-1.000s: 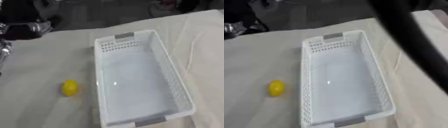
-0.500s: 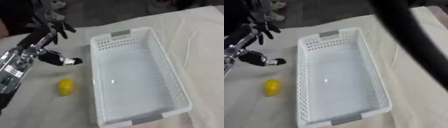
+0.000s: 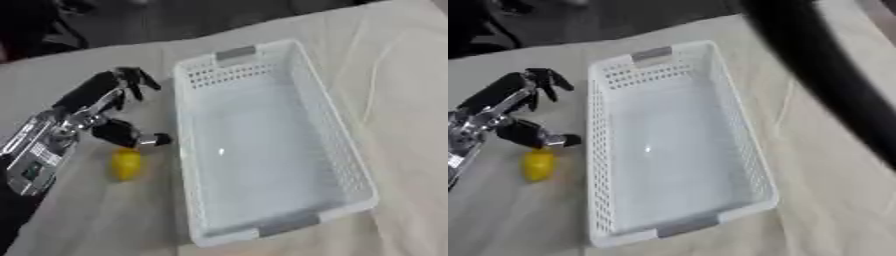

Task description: Pick up objects on the table and place them in the box.

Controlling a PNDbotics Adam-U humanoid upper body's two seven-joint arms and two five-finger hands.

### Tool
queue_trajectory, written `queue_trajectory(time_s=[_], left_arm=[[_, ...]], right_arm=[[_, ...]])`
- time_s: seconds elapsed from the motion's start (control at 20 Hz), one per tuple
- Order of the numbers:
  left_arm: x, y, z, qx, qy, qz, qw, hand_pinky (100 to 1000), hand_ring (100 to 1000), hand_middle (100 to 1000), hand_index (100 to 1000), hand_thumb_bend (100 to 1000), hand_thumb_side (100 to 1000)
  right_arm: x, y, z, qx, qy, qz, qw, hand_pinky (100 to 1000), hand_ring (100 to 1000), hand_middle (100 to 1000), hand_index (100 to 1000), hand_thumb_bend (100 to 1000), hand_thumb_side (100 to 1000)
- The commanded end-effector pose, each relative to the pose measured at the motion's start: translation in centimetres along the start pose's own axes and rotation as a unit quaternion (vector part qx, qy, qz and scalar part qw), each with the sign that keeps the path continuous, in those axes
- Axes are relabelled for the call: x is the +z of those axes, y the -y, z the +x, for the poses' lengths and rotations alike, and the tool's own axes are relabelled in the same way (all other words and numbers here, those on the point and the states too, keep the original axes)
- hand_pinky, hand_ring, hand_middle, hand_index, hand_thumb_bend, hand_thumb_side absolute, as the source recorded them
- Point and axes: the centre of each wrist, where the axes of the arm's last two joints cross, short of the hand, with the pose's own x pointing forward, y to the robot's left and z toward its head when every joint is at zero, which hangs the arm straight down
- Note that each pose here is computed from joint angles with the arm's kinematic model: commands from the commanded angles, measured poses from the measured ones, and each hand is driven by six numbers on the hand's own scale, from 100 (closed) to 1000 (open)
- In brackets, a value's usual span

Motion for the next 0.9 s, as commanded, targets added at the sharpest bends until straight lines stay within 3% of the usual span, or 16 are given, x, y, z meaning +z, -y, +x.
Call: queue_trajectory(time_s=[0.05, 0.65, 0.9], left_arm=[[0.6, -1.2, 0.0, -0.012, -0.001, 0.008, 1.0, 286, 576, 696, 757, 594, 544], [2.2, -2.1, 0.3, -0.024, 0.002, 0.007, 1.0, 288, 572, 688, 749, 560, 549], [2.5, -0.5, 0.5, 0.002, -0.008, 0.021, 1.0, 257, 557, 666, 745, 512, 553]], right_arm=[[0.3, -0.1, -0.7, 0.001, -0.01, -0.002, 1.0, 569, 673, 730, 725, 100, 912], [0.3, 0.0, -0.8, -0.002, -0.011, -0.006, 1.0, 565, 673, 730, 726, 100, 912], [0.2, 0.0, -0.7, 0.002, -0.008, -0.005, 1.0, 564, 673, 730, 726, 100, 912]])
